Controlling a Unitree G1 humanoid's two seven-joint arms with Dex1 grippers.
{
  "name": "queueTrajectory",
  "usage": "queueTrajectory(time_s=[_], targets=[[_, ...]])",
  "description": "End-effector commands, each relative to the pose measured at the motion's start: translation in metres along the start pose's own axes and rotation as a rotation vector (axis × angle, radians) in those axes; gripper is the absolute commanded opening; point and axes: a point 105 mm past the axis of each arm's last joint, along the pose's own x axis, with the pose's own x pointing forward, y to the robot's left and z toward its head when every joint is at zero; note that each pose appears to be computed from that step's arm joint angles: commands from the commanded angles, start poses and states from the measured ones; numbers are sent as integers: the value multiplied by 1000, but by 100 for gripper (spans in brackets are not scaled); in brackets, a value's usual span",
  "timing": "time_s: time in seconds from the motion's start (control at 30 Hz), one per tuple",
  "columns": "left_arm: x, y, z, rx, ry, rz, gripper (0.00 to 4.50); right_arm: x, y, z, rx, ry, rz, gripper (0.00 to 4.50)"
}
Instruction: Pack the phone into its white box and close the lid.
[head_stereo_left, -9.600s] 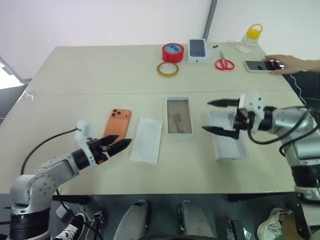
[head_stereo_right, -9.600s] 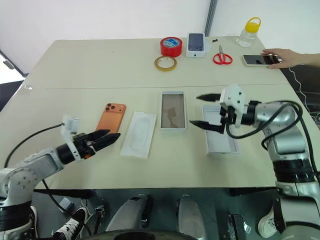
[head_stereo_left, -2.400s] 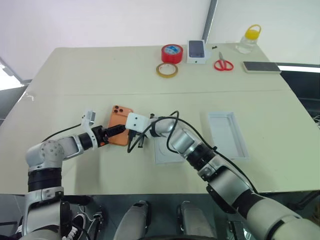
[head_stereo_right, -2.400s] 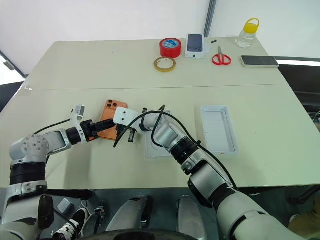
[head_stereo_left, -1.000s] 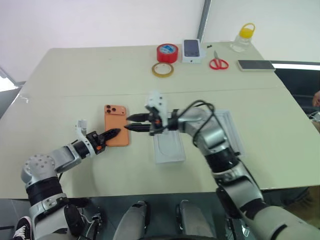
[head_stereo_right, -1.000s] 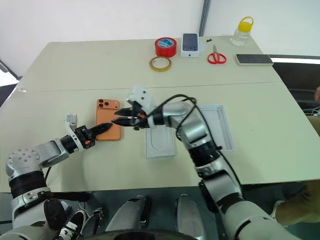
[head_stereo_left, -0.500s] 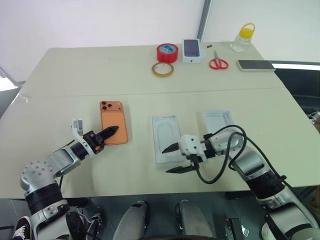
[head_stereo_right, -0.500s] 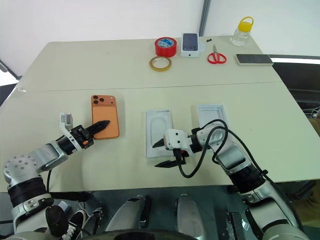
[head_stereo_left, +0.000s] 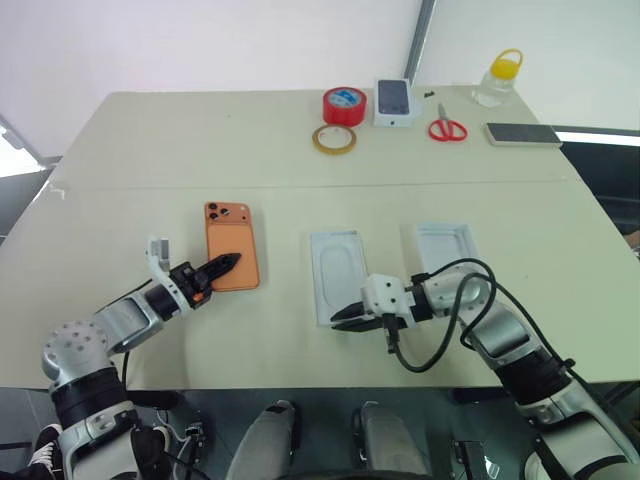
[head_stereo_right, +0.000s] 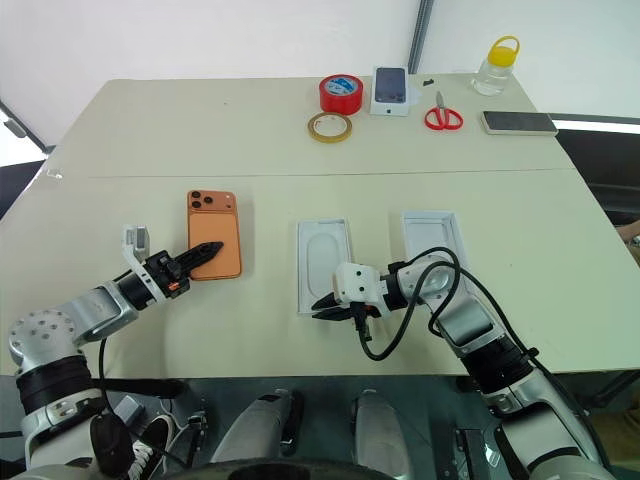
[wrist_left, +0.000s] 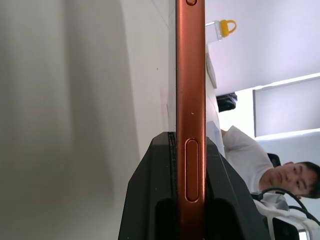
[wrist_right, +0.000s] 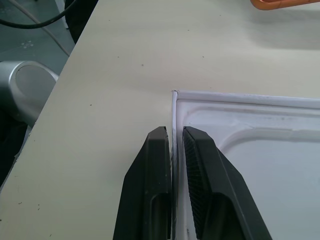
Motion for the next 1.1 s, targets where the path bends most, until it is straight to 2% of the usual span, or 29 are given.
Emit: queueTrajectory(time_s=[0.03,0.1,0.33,0.47,0.73,0.83,1.03,1.1], targets=[[0,-14,9,50,-33,-52,0,-5,-1,0,-22,10,-10,55],[1,-14,8,49,-30,-50,0,-2,-2,-2,-20,15,-17,2],[8,-25,14,64,-59,-81,0,14,-18,17,-61,-36,-88,1],[18,-36,15,63,-69,-111,0,33,-43,33,-93,-48,-187,1],[34,-47,7,49,-71,-146,0,57,-44,38,-42,-36,-218,1],[38,-47,2,35,-57,-152,0,57,-48,37,-19,-24,-244,104],[48,-47,-10,35,5,-160,0,41,-35,54,-21,-106,-174,405],[52,-48,-13,53,42,-158,0,24,-34,59,5,-147,-159,405]])
